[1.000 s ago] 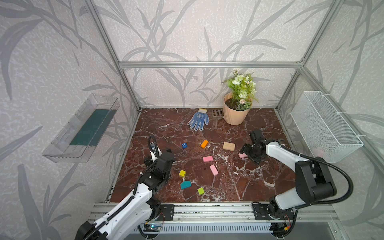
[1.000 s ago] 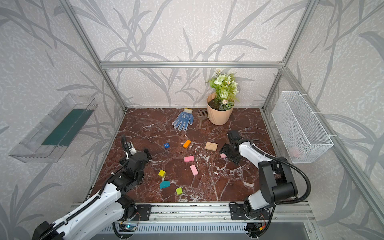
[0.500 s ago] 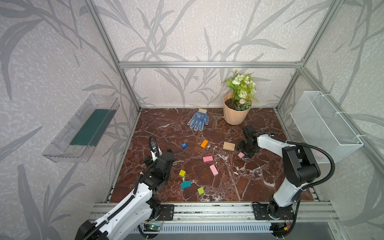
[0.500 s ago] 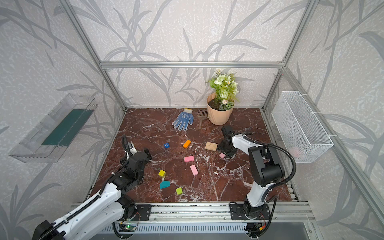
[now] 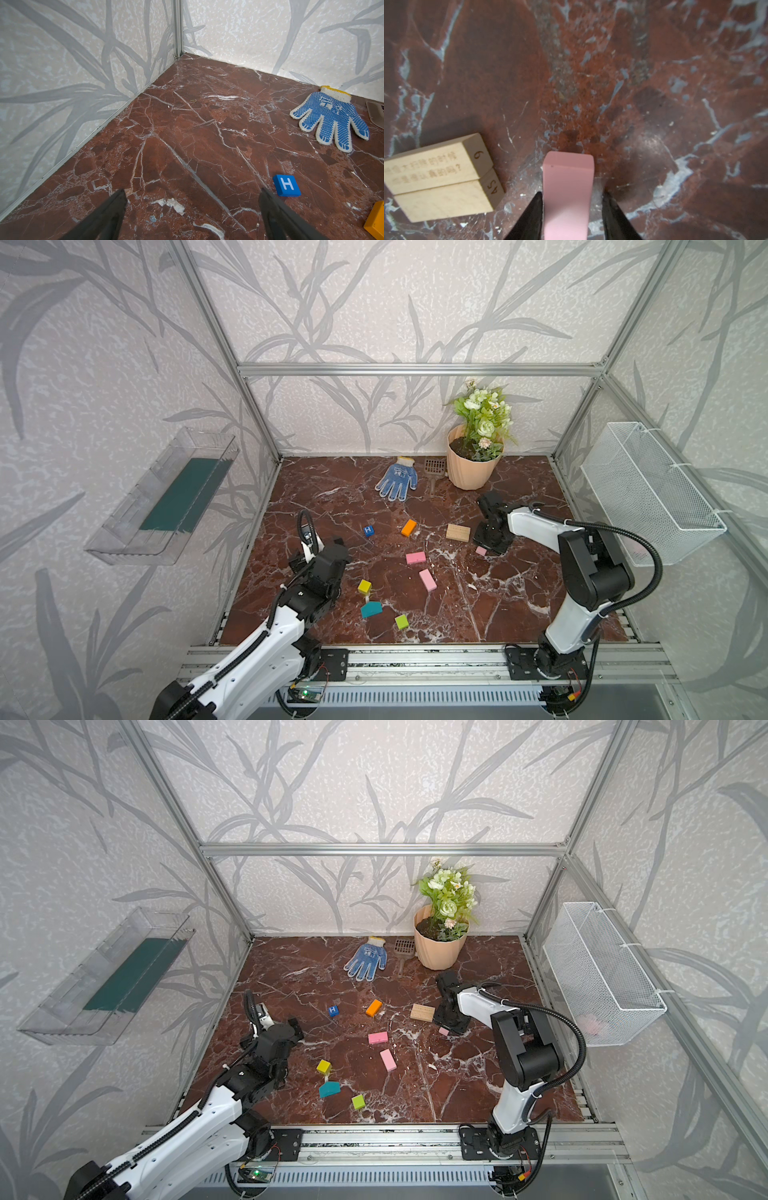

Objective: Build the wood block tower
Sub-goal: 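Close the right gripper on the pink block beside the wooden bars, then lift the pink block and carry it over the wooden bars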

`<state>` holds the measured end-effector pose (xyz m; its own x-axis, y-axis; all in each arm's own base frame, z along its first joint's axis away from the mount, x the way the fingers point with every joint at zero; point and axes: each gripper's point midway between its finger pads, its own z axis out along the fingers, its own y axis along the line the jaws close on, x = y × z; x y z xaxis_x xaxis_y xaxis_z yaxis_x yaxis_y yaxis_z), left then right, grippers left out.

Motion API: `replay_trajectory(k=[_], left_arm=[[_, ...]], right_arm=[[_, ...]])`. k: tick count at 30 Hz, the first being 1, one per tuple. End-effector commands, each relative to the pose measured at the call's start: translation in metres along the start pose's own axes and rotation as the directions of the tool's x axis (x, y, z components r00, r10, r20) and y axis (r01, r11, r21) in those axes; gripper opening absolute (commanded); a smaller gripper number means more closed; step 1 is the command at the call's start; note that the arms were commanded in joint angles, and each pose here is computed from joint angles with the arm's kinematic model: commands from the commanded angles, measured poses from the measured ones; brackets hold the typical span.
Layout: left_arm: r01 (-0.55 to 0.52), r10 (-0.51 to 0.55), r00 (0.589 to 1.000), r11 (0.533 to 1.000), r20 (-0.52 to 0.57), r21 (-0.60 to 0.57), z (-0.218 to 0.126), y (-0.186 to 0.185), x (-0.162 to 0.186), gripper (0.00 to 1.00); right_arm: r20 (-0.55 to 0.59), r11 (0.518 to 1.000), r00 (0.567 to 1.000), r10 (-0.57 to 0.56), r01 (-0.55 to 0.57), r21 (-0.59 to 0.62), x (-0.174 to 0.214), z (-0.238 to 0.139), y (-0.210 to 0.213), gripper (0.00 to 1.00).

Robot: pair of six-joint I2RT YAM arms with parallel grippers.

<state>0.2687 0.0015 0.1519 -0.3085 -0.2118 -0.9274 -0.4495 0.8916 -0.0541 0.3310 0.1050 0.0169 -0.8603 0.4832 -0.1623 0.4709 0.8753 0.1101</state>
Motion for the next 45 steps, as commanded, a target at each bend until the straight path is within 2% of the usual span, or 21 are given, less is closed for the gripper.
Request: replay_trajectory(k=[1, 14, 27, 32, 39, 45], left_arm=[[0.036, -0.036, 0.999, 0.999, 0.014, -0.010, -0.001, 0.003, -0.003, 0.99], [0.020, -0.020, 1.000, 1.000, 0.001, 0.003, 0.001, -0.002, -0.002, 0.99], [0.011, -0.011, 1.000, 1.000, -0.006, 0.002, 0.002, -0.004, -0.002, 0.99], [0.010, -0.010, 1.000, 1.000, -0.006, -0.001, 0.003, -0.004, -0.002, 0.99], [0.000, 0.000, 1.000, 1.000, -0.012, -0.006, 0.004, -0.005, -0.002, 0.99], [-0.003, 0.003, 1.000, 1.000, -0.015, -0.005, 0.005, -0.007, -0.002, 0.99]], right_arm=[[0.004, 0.997, 0.999, -0.054, 0.054, 0.050, 0.000, -0.002, -0.001, 0.41], [-0.002, 0.993, 0.995, -0.098, 0.098, 0.059, 0.002, -0.002, 0.003, 0.27], [0.166, 0.980, 0.967, -0.194, 0.199, -0.016, -0.023, -0.062, 0.016, 0.25], [0.177, 0.959, 0.948, -0.263, 0.277, -0.057, -0.025, -0.073, 0.033, 0.25], [0.169, 0.932, 0.926, -0.339, 0.355, -0.077, -0.015, -0.073, 0.064, 0.24], [0.103, 0.929, 0.929, -0.355, 0.363, -0.073, -0.011, -0.052, 0.079, 0.23]])
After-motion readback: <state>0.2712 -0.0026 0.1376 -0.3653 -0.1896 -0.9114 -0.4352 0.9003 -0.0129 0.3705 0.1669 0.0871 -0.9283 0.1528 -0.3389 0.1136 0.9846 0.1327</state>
